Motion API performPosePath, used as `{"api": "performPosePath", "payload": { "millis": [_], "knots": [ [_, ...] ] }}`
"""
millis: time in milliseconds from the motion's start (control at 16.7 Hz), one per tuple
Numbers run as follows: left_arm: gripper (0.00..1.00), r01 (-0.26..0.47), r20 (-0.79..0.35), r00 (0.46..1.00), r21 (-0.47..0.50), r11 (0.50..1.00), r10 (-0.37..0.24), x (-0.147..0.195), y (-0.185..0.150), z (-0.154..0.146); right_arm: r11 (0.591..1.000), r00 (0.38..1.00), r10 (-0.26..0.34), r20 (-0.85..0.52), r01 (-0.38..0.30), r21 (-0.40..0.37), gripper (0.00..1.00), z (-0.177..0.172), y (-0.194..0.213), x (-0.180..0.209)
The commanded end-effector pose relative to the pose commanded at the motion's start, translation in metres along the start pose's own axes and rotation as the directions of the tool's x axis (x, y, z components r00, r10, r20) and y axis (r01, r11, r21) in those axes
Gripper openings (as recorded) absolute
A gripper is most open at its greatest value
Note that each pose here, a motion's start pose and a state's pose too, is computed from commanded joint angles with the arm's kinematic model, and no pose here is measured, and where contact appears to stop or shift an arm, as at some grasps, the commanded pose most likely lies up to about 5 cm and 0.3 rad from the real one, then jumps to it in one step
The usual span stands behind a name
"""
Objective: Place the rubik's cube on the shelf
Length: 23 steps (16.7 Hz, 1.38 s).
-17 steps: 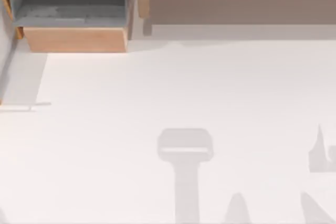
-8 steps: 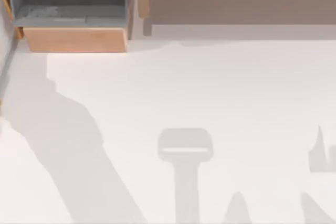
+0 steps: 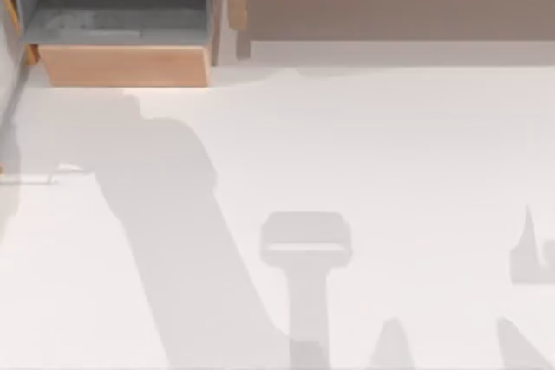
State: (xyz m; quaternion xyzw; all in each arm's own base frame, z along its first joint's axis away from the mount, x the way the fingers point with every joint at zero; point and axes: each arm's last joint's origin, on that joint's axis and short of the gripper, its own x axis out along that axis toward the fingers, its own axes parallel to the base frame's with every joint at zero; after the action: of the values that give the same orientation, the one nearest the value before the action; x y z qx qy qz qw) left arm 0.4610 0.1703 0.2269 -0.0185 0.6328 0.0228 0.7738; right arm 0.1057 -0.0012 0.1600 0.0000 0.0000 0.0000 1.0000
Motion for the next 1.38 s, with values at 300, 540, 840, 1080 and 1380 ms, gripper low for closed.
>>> {"api": "performPosePath", "payload": {
  "millis": [300, 540, 840, 1080, 1380],
  "knots": [
    [1.0, 0.0, 0.002, 1.0, -0.003, 1.0, 0.0, 0.0, 0.002, -0.001, 1.0, 1.0, 0.0, 0.0, 0.0, 0.0, 1.0, 0.0, 0.0, 0.0],
    [1.0, 0.0, 0.0, 1.0, 0.0, 1.0, 0.0, 0.025, 0.002, 0.004, 1.0, 1.0, 0.0, 0.0, 0.0, 0.0, 1.0, 0.0, 0.0, 0.0],
    [1.0, 0.0, 0.0, 1.0, 0.0, 1.0, 0.0, 0.061, 0.0, 0.008, 1.0, 1.0, 0.0, 0.0, 0.0, 0.0, 1.0, 0.0, 0.0, 0.0],
    [0.85, 0.0, 0.0, 1.0, 0.0, 1.0, 0.0, 0.061, 0.0, 0.008, 1.0, 1.0, 0.0, 0.0, 0.0, 0.0, 1.0, 0.0, 0.0, 0.0],
    [0.47, 0.0, 0.0, 1.0, 0.0, 1.0, 0.0, 0.061, 0.0, 0.008, 1.0, 1.0, 0.0, 0.0, 0.0, 0.0, 1.0, 0.0, 0.0, 0.0]
  ]
}}
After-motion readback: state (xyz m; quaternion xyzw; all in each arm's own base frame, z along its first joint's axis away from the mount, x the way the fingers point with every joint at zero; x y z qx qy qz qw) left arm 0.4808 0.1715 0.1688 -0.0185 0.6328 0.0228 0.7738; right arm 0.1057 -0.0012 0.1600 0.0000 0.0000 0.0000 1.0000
